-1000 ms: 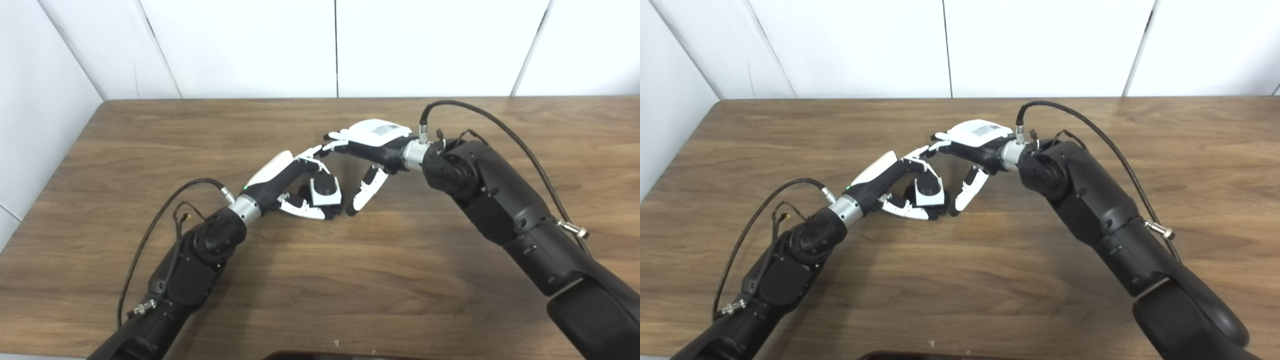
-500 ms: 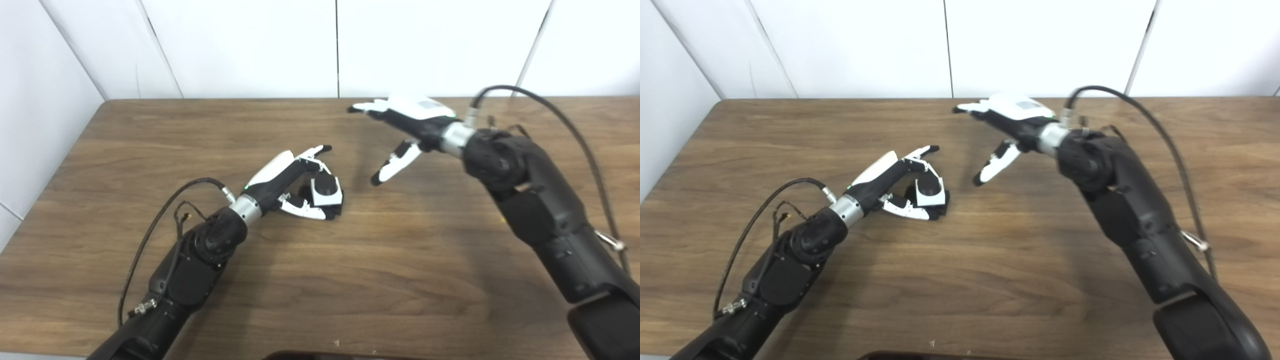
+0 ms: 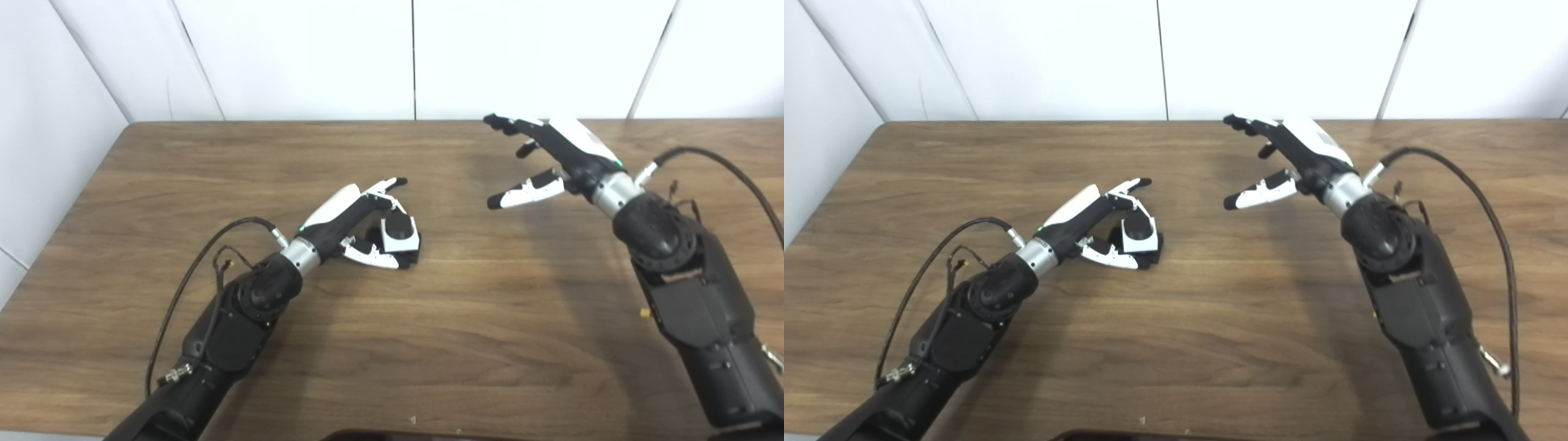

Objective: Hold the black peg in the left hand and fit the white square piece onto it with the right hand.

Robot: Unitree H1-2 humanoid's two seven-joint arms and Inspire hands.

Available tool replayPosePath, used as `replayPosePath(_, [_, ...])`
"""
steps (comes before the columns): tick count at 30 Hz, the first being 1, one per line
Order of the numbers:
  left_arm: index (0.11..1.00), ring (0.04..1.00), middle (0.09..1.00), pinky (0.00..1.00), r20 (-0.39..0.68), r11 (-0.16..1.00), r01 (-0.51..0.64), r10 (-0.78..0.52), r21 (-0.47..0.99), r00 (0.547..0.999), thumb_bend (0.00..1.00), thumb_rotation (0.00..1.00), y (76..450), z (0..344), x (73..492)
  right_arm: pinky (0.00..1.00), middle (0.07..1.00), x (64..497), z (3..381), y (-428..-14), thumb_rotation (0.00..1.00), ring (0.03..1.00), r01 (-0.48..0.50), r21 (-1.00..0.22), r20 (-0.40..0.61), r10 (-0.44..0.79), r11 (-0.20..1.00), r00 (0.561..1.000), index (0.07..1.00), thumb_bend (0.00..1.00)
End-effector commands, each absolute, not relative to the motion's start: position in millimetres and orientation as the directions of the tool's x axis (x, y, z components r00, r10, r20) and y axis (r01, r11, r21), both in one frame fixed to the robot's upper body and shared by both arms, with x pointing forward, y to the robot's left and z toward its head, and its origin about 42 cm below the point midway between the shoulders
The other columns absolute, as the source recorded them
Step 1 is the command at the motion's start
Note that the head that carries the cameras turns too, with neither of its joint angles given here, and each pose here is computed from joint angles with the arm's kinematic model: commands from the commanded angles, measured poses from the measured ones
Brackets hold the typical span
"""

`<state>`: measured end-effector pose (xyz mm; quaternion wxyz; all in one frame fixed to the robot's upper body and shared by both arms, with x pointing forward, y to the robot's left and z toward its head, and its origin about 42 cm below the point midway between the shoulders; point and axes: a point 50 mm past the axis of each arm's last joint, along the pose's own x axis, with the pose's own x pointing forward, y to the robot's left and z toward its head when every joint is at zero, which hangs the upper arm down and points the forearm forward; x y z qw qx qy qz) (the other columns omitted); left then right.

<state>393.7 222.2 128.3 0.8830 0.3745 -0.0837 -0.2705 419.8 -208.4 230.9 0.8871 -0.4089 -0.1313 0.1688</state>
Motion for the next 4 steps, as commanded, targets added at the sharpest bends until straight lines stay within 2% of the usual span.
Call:
replayPosePath(1, [0.492, 1.000, 0.989, 0.97, -0.183, 0.506, 0.484, -0.532, 0.714, 0.827, 0.52, 0.07, 234.6, 107.0, 386.7, 0.71, 0.858, 415.1, 250.1, -208.5, 0.21, 0.853, -0.084, -0.769, 0.219, 0.384, 0.634, 0.897, 0.821, 0.75])
replayPosePath(4, [0.492, 1.000, 0.989, 0.97, -0.185, 0.506, 0.483, -0.529, 0.715, 0.828, 0.52, 0.07, 236.5, 106.9, 387.5, 0.73, 0.856, 404.2, 239.2, -212.4, 0.17, 0.859, -0.060, -0.753, 0.241, 0.359, 0.656, 0.901, 0.798, 0.75])
